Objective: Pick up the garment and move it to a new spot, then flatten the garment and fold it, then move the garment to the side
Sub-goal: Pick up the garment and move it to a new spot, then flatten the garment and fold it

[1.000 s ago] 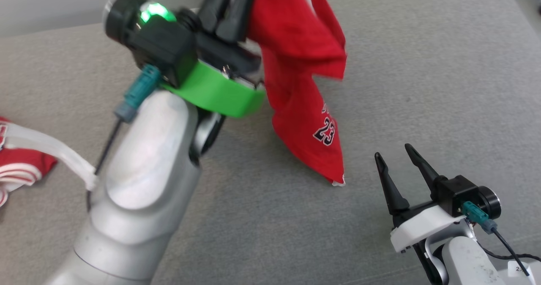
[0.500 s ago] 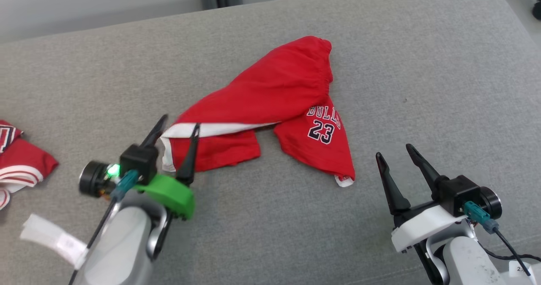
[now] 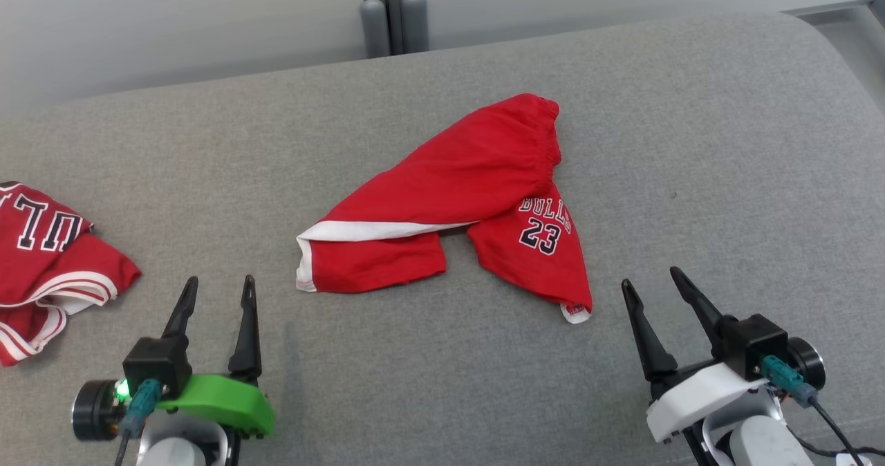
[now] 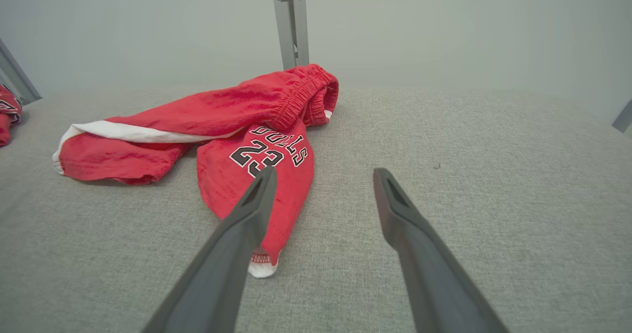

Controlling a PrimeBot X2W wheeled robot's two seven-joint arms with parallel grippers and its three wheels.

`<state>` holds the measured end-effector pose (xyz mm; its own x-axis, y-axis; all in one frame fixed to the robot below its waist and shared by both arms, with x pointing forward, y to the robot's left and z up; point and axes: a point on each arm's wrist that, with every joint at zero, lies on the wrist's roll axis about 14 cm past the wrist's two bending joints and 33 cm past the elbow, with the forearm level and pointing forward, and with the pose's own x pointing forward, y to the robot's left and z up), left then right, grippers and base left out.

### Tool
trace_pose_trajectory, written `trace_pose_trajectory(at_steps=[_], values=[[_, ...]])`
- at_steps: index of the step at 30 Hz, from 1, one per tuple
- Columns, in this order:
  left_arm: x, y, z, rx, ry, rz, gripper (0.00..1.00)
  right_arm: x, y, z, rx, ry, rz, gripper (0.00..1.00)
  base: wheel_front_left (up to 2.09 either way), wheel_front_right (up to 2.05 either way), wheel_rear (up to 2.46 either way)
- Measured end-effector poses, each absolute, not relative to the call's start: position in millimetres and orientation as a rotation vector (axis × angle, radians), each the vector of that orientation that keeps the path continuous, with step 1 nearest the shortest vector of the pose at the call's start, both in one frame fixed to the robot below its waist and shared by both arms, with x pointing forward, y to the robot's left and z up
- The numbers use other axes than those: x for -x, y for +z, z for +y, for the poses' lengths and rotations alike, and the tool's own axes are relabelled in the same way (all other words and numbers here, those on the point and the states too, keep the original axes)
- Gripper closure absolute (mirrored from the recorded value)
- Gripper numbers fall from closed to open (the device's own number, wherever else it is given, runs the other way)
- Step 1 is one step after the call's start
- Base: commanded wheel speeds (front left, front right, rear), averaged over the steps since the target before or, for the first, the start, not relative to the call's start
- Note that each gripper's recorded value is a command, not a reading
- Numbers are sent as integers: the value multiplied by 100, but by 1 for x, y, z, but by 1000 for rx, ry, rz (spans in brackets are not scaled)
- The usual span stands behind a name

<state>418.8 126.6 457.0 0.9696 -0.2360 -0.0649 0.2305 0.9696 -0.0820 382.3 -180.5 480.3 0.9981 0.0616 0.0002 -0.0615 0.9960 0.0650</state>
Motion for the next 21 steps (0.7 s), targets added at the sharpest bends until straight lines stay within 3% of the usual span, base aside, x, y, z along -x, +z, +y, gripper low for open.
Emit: trace_pose_trajectory(at_steps=[11,21], values=[[-372,444,152,114,-134,114,0,-367,468,-165,-78,103,42,0,0,0,0],[-386,443,143,121,-156,112,0,-408,476,-150,-78,150,13,0,0,0,0]])
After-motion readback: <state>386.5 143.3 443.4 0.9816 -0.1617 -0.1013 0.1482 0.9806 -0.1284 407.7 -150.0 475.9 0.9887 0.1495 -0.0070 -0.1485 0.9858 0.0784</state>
